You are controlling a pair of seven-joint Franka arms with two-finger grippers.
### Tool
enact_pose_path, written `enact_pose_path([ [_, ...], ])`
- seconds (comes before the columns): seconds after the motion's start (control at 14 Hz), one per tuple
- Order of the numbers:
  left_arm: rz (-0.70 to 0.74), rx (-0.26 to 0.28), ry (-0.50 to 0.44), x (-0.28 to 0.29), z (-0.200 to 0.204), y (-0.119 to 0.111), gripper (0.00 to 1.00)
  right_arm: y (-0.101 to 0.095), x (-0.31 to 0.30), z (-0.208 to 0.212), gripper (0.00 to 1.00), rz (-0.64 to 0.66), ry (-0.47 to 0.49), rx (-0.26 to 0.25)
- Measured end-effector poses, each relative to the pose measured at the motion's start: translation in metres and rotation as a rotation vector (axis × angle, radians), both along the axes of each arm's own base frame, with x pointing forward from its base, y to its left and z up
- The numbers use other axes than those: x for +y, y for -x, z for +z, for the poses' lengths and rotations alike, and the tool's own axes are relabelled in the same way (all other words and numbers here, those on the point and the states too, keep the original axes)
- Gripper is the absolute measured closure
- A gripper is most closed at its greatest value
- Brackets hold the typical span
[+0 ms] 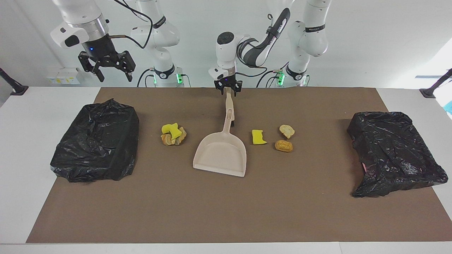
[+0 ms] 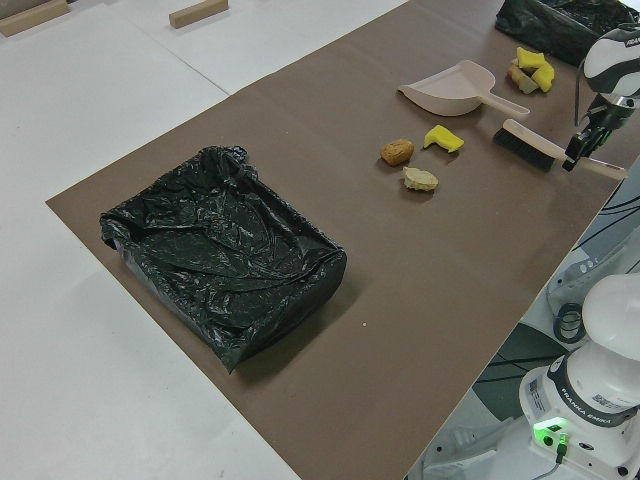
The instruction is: Sweep and dump trash in bin
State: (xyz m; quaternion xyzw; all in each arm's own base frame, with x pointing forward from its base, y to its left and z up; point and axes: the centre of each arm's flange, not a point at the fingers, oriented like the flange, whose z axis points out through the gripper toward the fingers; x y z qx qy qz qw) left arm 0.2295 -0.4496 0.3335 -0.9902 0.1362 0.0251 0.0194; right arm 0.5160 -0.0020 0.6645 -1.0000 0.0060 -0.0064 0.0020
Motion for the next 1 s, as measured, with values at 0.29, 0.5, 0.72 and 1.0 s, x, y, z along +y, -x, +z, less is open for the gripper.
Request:
enact_pose_path([
  [0.29,0.03,0.012,-0.017,0.01,0.008,-0.012,0.74,0.0,0.0,0.0,0.0,0.0,0.0,0.0],
  [0.5,-0.07,0.079,-0.088,0.036,0.026,-0.027,0.74,0.0,0.0,0.0,0.0,0.0,0.0,0.0],
  [0.72,-0.125,0.135,-0.117,0.068,0.041,-0.049,0.74,0.0,0.0,0.0,0.0,0.0,0.0,0.001],
  [1.0,-0.036,0.153,-0.113,0.106,0.054,-0.085,0.74,0.0,0.001,0.0,0.0,0.002,0.0,0.001],
])
